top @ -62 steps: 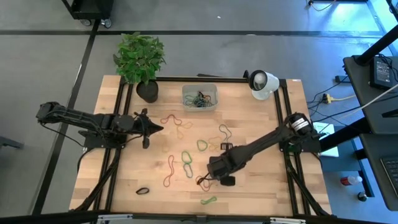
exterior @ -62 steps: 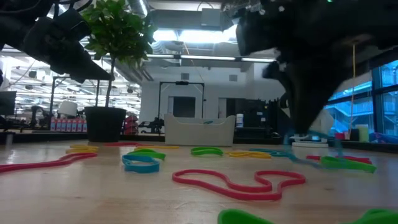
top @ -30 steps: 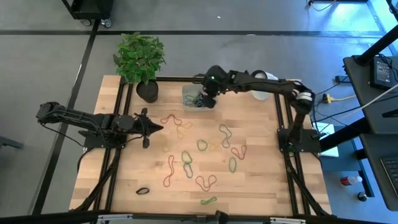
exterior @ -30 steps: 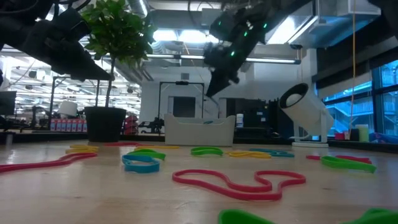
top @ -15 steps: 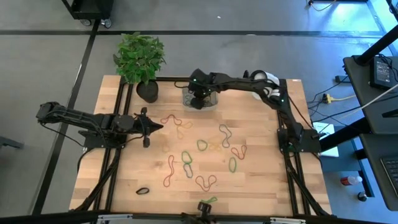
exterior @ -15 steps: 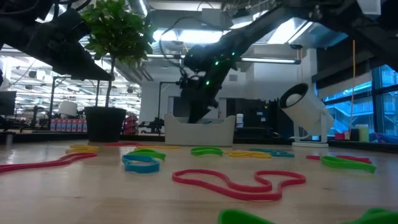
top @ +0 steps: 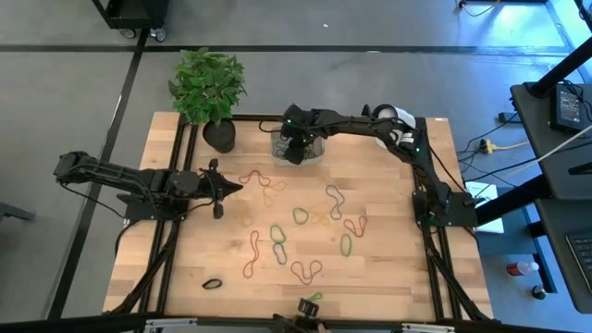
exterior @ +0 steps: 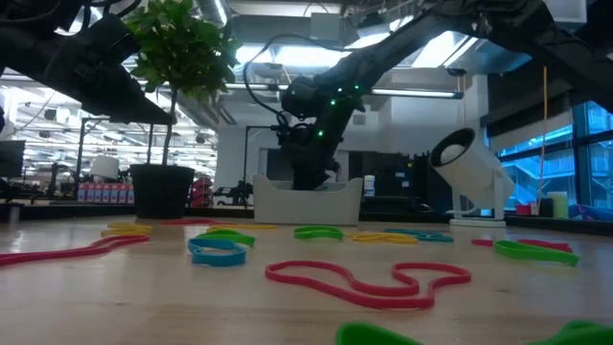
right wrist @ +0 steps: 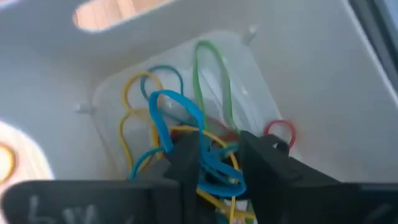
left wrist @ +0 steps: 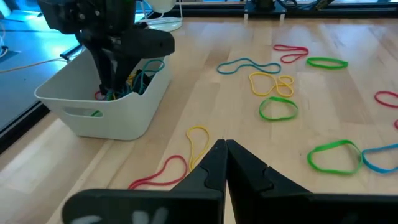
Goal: Pick and place rubber bands into bin
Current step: Put the blue rubber band into the gray bin, then put the black rubber band into the gray bin
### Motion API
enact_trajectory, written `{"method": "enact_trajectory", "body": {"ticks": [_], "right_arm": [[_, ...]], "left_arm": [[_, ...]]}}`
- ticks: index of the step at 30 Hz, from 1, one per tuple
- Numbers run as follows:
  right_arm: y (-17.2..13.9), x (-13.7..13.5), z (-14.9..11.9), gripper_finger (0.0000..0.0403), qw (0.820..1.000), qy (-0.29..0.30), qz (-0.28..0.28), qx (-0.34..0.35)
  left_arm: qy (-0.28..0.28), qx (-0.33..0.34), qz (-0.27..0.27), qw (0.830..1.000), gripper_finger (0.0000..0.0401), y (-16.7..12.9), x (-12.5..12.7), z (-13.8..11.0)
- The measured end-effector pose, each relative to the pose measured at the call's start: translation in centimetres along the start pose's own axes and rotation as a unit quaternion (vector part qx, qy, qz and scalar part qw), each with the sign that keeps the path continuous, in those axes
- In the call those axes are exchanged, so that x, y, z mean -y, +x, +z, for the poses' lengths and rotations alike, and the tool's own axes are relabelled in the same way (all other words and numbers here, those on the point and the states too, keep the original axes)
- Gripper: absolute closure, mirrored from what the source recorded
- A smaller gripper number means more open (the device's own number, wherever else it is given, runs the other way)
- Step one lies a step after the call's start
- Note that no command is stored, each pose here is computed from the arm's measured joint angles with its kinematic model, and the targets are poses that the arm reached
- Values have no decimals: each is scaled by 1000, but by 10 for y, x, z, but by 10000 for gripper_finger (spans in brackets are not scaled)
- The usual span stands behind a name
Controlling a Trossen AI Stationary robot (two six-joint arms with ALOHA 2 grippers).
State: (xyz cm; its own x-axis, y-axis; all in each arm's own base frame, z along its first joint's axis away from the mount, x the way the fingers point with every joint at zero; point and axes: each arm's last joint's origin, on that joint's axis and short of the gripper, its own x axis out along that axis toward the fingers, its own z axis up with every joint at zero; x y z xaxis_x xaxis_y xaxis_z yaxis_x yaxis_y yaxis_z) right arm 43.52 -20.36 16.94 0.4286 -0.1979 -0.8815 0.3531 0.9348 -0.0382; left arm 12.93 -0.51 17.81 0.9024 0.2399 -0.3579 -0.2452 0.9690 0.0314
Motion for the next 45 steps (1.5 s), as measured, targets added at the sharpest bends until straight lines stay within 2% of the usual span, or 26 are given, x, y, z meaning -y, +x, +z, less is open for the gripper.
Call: {"method": "enact_trajectory", "body": {"ticks": [7, 16, 19, 23, 28, 31, 35, 40, 45], "right_arm": [[-9, 0, 2, 241, 999, -25, 9, -25], [-40, 3, 27, 252, 1000, -26, -2, -2], [-51, 3, 27, 259, 999, -25, 0, -27], [-65, 2, 22, 283, 997, -9, 2, -71], [-92, 0, 9, 353, 997, 13, -11, -80], [-109, -9, -6, 394, 998, 18, -11, -66], [-136, -33, -38, 387, 1000, 24, 1, -19], [-162, -67, -99, 397, 998, 46, -7, 40], [-172, -100, -164, 395, 992, 64, 3, 108]], "left_arm": [[-1, 0, 0, 1000, 398, 0, 0, 0], [-1, 0, 0, 1000, 400, 0, 0, 0], [-1, 0, 0, 1000, 397, 0, 0, 0], [-1, 0, 0, 1000, 397, 0, 0, 0], [-4, -1, -1, 1000, 399, 0, 0, 0], [-6, -2, -3, 1000, 396, 0, 0, 0], [-6, -1, -3, 1000, 394, 0, 0, 0], [-5, -1, 0, 1000, 399, 0, 0, 0], [25, -3, -10, 1000, 398, 0, 1, -1]]}}
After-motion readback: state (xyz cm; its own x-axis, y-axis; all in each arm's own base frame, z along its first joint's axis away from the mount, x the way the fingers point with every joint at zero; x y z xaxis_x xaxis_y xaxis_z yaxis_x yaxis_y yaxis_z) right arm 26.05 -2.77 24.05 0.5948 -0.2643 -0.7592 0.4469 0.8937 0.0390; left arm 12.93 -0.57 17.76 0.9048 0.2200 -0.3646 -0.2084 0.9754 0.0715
